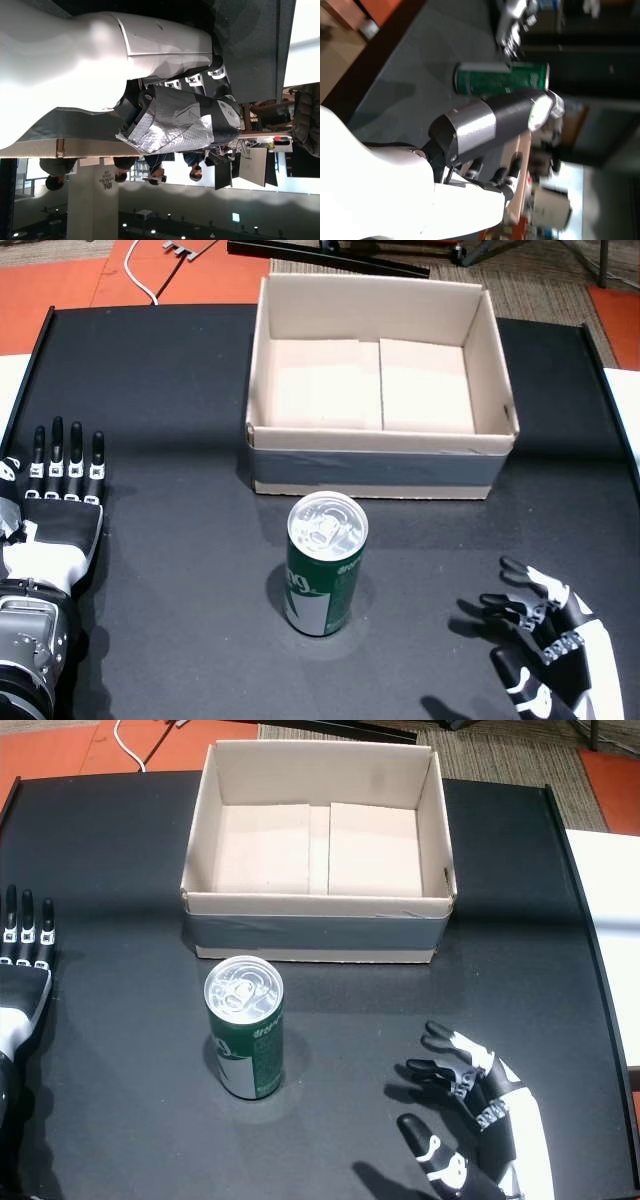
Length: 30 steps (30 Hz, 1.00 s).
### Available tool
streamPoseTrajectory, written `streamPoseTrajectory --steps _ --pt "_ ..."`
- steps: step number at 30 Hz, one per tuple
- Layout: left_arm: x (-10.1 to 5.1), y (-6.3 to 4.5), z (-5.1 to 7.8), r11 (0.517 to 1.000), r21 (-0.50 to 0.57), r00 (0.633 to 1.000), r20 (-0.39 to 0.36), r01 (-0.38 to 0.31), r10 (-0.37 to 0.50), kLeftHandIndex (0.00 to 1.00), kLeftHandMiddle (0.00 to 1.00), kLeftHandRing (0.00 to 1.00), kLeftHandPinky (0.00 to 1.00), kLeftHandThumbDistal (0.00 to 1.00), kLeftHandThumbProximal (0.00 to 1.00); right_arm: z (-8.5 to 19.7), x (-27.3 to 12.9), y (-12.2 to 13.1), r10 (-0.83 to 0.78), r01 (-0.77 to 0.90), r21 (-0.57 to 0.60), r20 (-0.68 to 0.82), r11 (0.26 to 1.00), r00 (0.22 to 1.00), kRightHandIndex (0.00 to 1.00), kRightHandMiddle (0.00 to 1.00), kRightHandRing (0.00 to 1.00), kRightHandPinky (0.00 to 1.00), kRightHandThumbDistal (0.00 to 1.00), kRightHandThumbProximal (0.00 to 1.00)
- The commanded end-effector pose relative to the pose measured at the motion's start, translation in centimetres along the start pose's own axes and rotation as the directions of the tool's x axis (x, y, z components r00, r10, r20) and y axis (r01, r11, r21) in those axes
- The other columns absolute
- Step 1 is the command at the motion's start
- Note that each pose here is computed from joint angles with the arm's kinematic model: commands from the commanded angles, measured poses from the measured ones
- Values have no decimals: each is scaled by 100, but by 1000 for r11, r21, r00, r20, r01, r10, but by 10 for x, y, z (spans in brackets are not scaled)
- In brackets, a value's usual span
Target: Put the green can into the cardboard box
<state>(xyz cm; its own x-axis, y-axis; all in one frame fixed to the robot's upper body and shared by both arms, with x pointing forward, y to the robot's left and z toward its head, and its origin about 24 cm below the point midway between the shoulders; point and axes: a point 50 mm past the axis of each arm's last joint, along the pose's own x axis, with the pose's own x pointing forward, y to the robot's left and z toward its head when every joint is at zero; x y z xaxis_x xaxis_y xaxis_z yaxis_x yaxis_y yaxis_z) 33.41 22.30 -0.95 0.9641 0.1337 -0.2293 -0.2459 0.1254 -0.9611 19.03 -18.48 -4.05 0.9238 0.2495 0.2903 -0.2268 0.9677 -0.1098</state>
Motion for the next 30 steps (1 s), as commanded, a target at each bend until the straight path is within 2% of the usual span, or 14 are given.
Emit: streamPoseTrajectory --steps 1,4,6,8,13,16,22,24,30 --pt "-10 24 -7 994 2 994 -24 -107 107 54 55 66 80 0 61 -2 0 -3 20 -20 9 -36 1000 999 82 85 87 88 100 57" --pt "-10 24 -8 994 1 994 -24 -109 109 53 55 66 78 0 59 -4 13 -7 51 -50 13 -62 999 997 81 86 90 90 100 55" --pt "-10 24 -8 994 4 993 -23 -112 112 53 56 66 77 0 58 -5 22 -8 80 -78 20 -74 997 994 83 87 91 91 100 57" --pt "-10 24 -9 994 10 994 -21 -111 111 56 58 67 76 0 57 -4 32 -10 120 -121 -7 -94 993 988 83 88 91 92 100 62" --pt "-11 25 -9 994 21 994 -23 -106 106 57 58 68 79 0 59 -5 50 -8 164 -172 -52 -129 984 978 84 89 91 94 100 58" --pt "-10 24 -9 994 16 994 -23 -110 111 55 57 67 79 0 61 -5 58 -4 213 -221 -48 -140 974 967 87 91 95 97 100 61" --pt "-11 25 -10 995 -3 994 -23 -104 104 55 57 69 78 0 55 -2 73 3 322 -333 -58 -144 941 936 90 96 99 100 100 49" --pt "-11 25 -10 995 0 994 -25 -103 103 56 57 68 77 0 55 -2 78 6 348 -362 -70 -154 930 925 90 97 100 100 100 49" --pt "-11 25 -11 995 5 995 -23 -102 102 56 57 68 79 0 55 -2 88 10 400 -423 -101 -191 900 896 93 98 100 100 100 56"
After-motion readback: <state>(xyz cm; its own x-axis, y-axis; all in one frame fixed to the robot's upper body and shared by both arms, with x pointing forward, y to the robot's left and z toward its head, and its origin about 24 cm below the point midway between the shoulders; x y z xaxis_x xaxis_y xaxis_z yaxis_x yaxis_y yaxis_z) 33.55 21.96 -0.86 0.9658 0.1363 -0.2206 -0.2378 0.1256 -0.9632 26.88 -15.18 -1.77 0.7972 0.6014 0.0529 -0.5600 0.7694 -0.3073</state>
